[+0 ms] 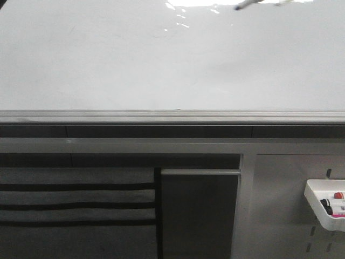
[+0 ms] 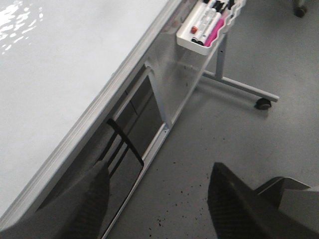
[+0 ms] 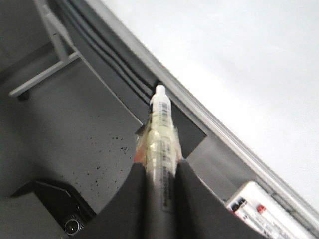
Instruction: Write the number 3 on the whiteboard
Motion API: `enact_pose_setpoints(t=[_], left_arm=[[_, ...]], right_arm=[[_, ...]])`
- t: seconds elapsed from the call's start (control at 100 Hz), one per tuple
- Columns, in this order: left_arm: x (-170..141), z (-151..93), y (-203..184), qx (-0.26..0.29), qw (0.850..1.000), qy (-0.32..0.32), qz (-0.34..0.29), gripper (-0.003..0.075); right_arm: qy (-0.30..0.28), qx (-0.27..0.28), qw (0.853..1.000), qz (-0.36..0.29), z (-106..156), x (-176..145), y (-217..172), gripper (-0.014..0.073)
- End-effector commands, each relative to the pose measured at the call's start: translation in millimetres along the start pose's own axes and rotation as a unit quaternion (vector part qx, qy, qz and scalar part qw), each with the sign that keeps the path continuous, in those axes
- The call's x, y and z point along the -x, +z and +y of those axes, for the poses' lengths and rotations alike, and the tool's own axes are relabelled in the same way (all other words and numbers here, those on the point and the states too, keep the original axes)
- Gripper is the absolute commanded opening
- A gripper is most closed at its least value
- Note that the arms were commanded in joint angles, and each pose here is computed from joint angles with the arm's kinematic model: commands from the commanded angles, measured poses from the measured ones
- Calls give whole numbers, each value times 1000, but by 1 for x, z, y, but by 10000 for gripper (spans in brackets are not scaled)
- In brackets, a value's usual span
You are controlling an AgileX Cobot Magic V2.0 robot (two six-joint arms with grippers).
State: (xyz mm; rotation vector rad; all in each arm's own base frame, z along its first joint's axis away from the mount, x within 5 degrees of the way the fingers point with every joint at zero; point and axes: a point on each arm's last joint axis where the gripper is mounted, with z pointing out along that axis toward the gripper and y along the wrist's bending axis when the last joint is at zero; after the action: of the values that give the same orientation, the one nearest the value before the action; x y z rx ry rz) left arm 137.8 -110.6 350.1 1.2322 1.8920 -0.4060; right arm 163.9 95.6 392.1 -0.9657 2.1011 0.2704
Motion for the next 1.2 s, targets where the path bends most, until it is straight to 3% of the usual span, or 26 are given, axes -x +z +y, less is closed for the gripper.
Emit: enact_pose_setpoints(t=[0.0, 0.15, 0.35, 0.8, 1.19], left_arm=[[7, 4, -11, 42, 996, -31, -65, 401], [7, 5, -12, 54, 995, -32, -75, 386], [7, 5, -11, 53, 995, -32, -74, 386], [7, 5, -11, 53, 995, -32, -74, 386], [7, 5, -11, 53, 995, -32, -74, 386]], right_arm=[[53, -49, 995, -62, -8, -8, -14, -28], [62, -62, 993, -74, -7, -20, -9, -28], [85, -46, 992, -87, -9, -15, -1, -28], [114, 33, 993, -29, -43, 59, 53, -28], [109, 17, 994, -29, -73, 91, 102, -28]])
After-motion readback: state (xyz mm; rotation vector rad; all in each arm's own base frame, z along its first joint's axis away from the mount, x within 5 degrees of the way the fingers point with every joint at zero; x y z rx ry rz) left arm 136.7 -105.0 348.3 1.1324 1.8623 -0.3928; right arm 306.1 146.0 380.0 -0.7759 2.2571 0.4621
